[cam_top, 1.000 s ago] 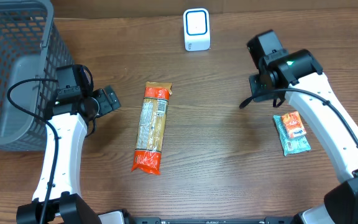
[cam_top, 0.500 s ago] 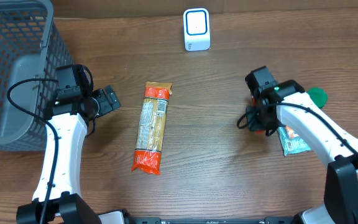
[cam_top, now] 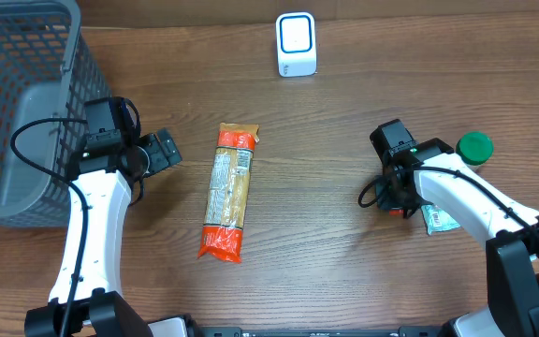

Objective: Scan the item barcode
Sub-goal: 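Carry the red sachet right and set it beside the mint-green pack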

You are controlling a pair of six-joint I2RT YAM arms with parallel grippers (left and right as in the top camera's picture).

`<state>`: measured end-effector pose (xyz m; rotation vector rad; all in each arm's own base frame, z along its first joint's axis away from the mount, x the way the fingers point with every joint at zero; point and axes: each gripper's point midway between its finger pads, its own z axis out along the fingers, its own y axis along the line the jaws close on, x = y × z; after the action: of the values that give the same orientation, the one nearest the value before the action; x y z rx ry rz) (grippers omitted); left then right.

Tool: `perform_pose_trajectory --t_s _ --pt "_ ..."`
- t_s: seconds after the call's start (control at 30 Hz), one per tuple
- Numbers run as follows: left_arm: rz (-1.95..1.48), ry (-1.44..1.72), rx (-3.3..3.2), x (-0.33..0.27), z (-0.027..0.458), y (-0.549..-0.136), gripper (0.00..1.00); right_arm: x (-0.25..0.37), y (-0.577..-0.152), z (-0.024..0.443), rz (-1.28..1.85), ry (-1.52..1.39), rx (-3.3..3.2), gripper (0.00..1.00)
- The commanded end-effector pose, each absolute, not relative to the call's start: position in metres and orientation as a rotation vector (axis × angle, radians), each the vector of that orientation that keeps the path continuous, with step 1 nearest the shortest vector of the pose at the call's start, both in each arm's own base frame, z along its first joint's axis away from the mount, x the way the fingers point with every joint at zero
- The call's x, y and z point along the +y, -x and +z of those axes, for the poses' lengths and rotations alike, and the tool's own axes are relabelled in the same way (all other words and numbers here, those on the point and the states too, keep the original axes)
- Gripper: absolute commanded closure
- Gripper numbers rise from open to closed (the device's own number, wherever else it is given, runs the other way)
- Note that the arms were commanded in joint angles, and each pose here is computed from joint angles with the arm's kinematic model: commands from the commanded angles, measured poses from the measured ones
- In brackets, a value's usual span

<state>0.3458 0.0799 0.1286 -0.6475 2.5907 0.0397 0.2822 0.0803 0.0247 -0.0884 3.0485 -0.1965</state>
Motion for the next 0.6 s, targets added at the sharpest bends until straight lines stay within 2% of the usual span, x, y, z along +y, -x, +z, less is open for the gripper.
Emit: perform_pose_trajectory --t_s 0.0,0.07,0.13,0.33,0.57 --pt "0.054 0.622 2.573 0.081 0.136 -0.347 0.0 0.077 -0.284 0.025 -0.224 0.077 3.037 0.75" --pt "0.054 0.622 2.573 0.081 0.136 -0.347 0.01 0.077 -0.284 0.025 -0.223 0.077 3.038 0.6" --pt "0.054 0.622 2.573 0.081 0.136 -0.347 0.0 0.077 -0.284 0.025 -0.223 0.076 3.037 0.51" --pt "0.054 0.622 2.573 0.081 0.136 -0.347 0.0 0.095 -0.292 0.024 -0.072 0.052 3.017 0.49" --pt "0.054 0.622 2.573 0.081 0.136 -0.347 0.0 0.161 -0.309 0.034 0.442 -0.191 2.952 0.51"
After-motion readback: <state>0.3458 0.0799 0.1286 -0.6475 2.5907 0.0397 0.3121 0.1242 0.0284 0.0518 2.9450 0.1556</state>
